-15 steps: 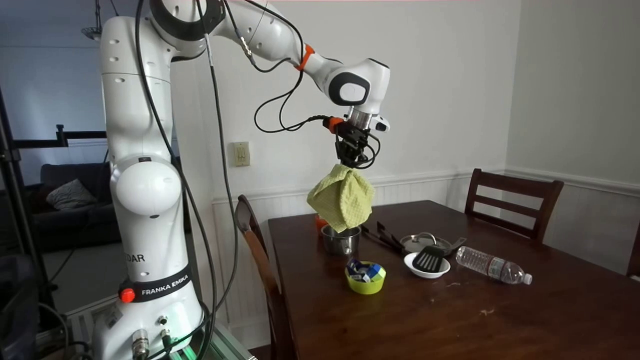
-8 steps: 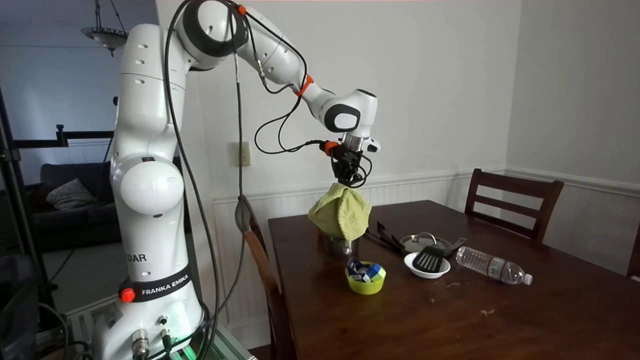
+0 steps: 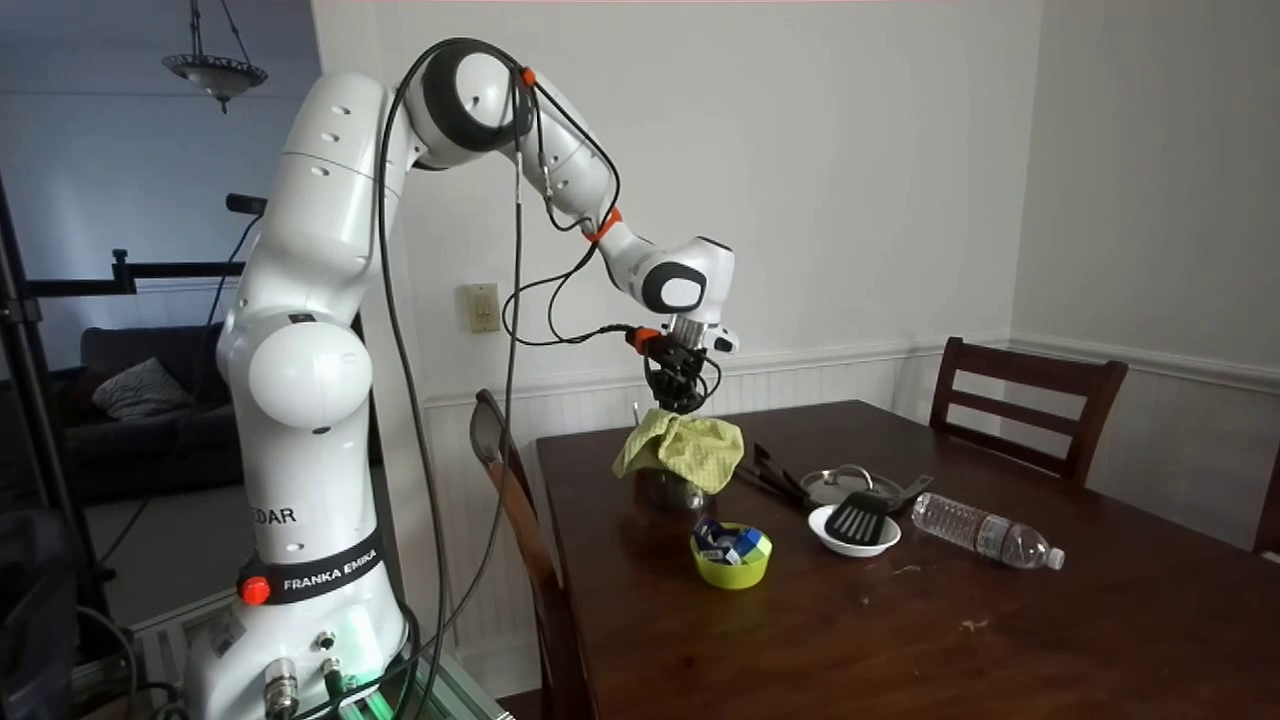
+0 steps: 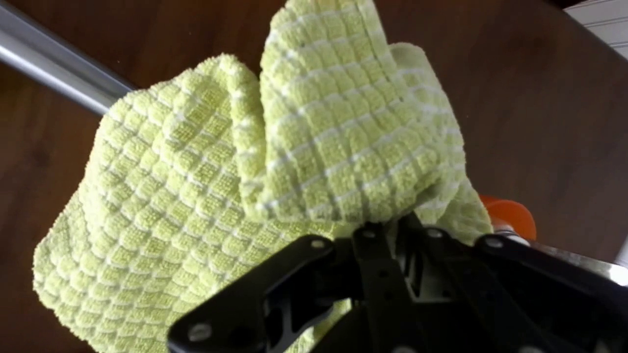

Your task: Put the towel inside the silver pot

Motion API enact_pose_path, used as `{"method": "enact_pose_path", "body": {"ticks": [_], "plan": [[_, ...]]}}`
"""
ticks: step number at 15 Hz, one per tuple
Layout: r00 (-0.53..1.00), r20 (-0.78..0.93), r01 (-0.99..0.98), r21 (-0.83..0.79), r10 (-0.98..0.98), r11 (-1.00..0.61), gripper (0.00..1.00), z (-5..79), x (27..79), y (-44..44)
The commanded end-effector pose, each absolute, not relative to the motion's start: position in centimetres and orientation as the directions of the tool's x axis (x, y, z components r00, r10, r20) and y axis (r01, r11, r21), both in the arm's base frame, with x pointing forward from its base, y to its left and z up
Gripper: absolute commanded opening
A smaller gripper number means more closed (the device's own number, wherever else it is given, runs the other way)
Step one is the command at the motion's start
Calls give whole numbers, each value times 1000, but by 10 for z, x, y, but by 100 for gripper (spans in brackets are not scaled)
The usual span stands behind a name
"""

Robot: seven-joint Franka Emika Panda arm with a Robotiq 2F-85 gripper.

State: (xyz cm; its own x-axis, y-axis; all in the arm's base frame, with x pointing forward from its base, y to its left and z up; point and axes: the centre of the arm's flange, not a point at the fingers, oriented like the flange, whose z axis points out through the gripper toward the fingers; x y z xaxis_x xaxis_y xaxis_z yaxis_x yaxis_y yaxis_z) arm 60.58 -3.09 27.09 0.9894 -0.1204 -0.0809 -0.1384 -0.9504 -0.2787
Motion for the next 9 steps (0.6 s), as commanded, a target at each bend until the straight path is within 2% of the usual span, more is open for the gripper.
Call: {"method": "enact_pose_path", "body": {"ticks": [1, 9], "plan": [[978, -93, -203, -202, -187, -958, 3, 247, 617, -36], [983, -125, -154, -146, -137, -977, 3, 190, 636, -19]]}}
